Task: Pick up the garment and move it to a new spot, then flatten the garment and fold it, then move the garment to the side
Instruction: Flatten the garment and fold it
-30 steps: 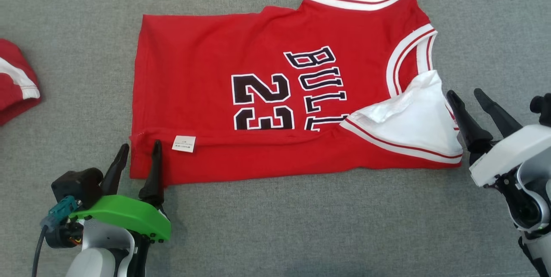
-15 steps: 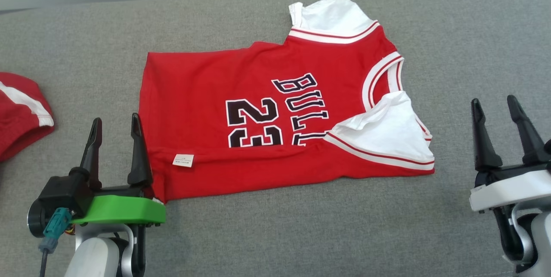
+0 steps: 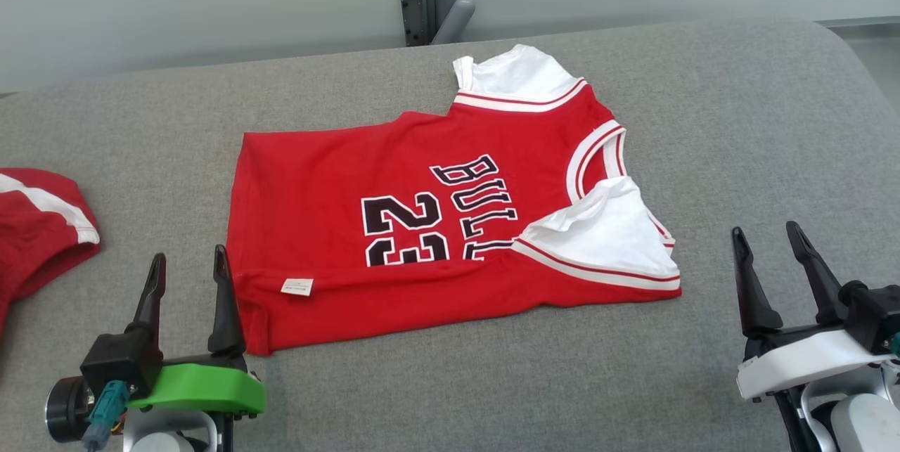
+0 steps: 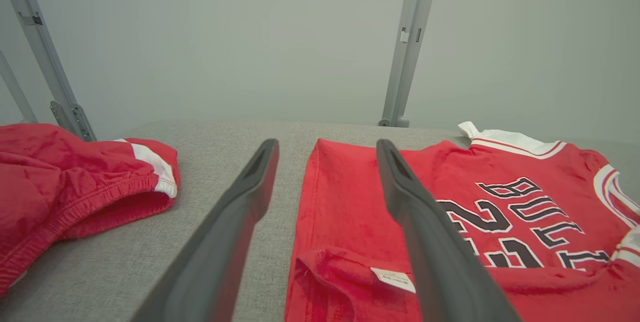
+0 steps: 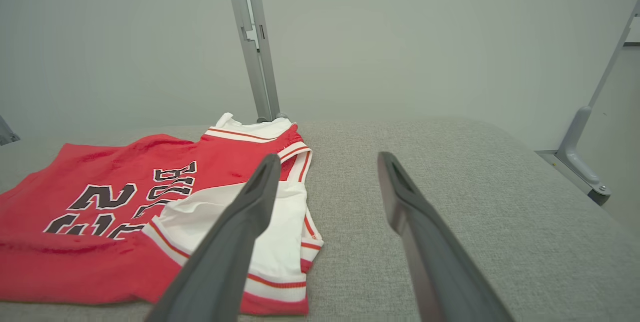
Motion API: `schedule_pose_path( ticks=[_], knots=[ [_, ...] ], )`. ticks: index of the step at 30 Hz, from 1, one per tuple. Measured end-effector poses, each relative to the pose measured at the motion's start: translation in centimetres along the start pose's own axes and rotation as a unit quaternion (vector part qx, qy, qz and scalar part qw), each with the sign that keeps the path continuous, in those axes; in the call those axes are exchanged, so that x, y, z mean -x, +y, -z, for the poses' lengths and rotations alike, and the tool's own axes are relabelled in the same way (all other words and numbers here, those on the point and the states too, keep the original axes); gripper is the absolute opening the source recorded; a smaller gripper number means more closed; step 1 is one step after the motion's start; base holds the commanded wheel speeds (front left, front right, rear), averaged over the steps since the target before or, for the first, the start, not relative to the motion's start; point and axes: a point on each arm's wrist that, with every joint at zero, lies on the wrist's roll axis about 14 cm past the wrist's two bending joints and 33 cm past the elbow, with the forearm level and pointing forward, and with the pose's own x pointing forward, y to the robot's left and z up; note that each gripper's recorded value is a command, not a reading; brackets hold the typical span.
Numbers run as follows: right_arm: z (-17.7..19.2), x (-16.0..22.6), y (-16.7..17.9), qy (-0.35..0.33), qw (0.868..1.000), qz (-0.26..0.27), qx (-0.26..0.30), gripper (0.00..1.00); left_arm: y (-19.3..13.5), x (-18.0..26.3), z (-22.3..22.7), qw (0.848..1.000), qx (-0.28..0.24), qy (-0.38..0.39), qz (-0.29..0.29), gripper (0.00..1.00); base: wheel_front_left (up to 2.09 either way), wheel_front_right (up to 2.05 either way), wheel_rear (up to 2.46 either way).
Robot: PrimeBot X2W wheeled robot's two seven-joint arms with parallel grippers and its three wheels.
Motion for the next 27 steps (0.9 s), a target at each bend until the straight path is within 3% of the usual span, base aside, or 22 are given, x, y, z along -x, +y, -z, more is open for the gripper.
schedule_pose_path(
  ticks=[15, 27],
  knots=[
    [1.2, -0.7, 0.8, 0.017, 1.000, -0.010, -0.011, 1.00, -0.2, 0.1, 2.5, 0.999, -0.002, 0.041, 0.015, 1.00, 0.00, 0.00, 0.00],
    [9.2, -1.5, 3.1, 0.133, 0.989, -0.032, -0.051, 1.00, 0.0, 1.3, 10.8, 0.985, 0.021, 0.173, 0.011, 1.00, 0.00, 0.00, 0.00]
  ],
)
